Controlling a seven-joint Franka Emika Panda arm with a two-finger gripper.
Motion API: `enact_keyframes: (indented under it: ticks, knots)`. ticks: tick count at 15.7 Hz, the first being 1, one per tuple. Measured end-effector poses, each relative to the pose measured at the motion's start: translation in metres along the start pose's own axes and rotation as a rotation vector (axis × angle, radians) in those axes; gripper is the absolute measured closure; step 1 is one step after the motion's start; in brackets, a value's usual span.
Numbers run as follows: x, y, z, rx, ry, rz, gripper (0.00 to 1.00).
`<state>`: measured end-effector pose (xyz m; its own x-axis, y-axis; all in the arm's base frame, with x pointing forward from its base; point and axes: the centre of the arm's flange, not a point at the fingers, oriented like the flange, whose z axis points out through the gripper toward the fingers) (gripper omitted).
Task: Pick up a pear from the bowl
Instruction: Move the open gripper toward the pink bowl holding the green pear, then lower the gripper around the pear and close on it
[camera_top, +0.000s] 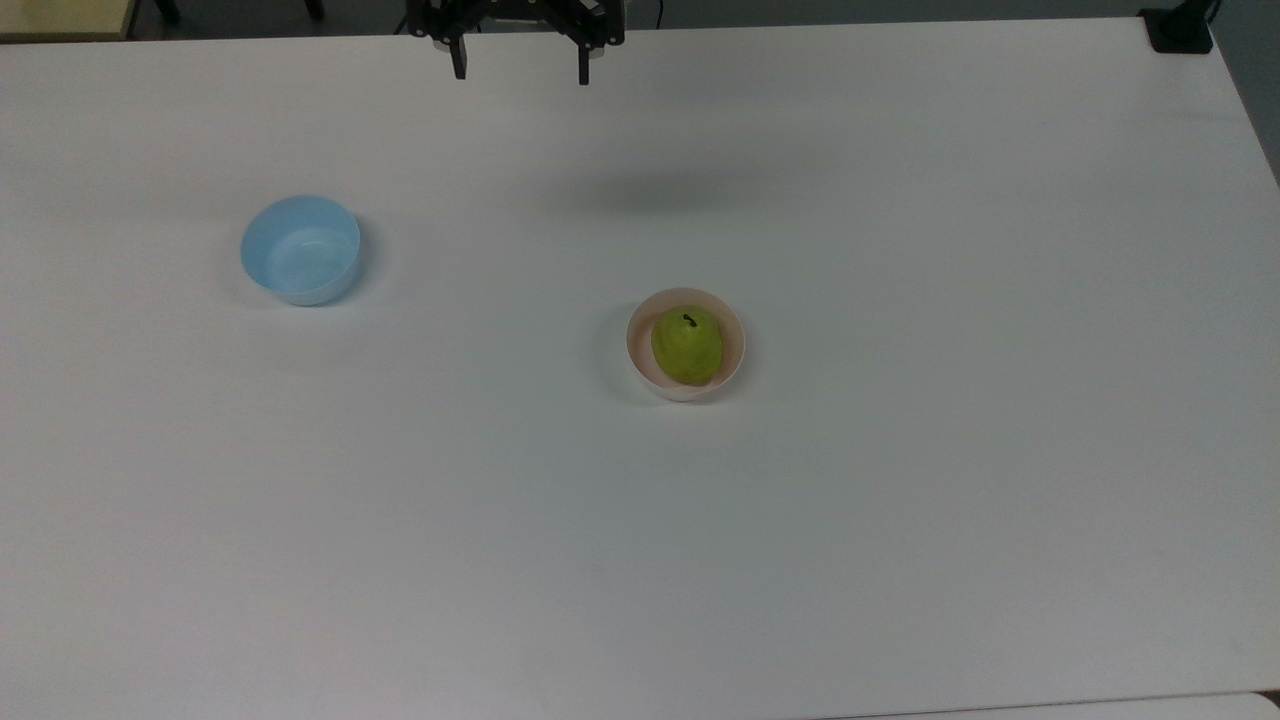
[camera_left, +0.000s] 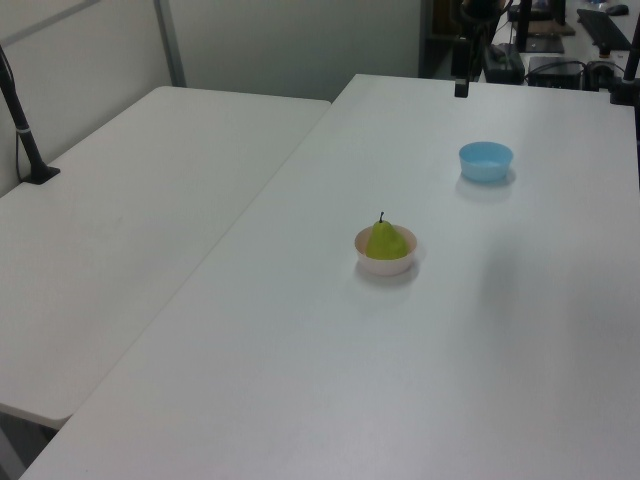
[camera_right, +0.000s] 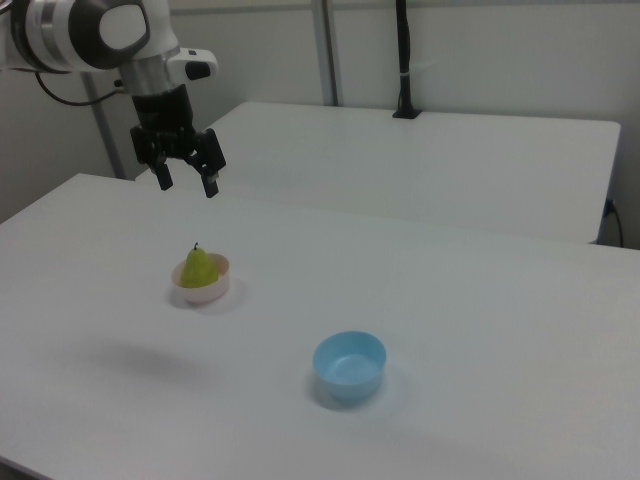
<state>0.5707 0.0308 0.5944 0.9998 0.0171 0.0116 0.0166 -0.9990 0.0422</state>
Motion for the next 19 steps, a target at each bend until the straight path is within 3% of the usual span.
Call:
enact_keyframes:
  ticks: [5, 10, 19]
  knots:
    - [0.015, -0.021, 0.013, 0.036, 0.039, -0.025, 0.0]
    - [0.03, -0.071, 0.039, 0.049, 0.063, -0.102, 0.0]
    - [0.063, -0.118, 0.118, 0.049, 0.059, -0.161, 0.0]
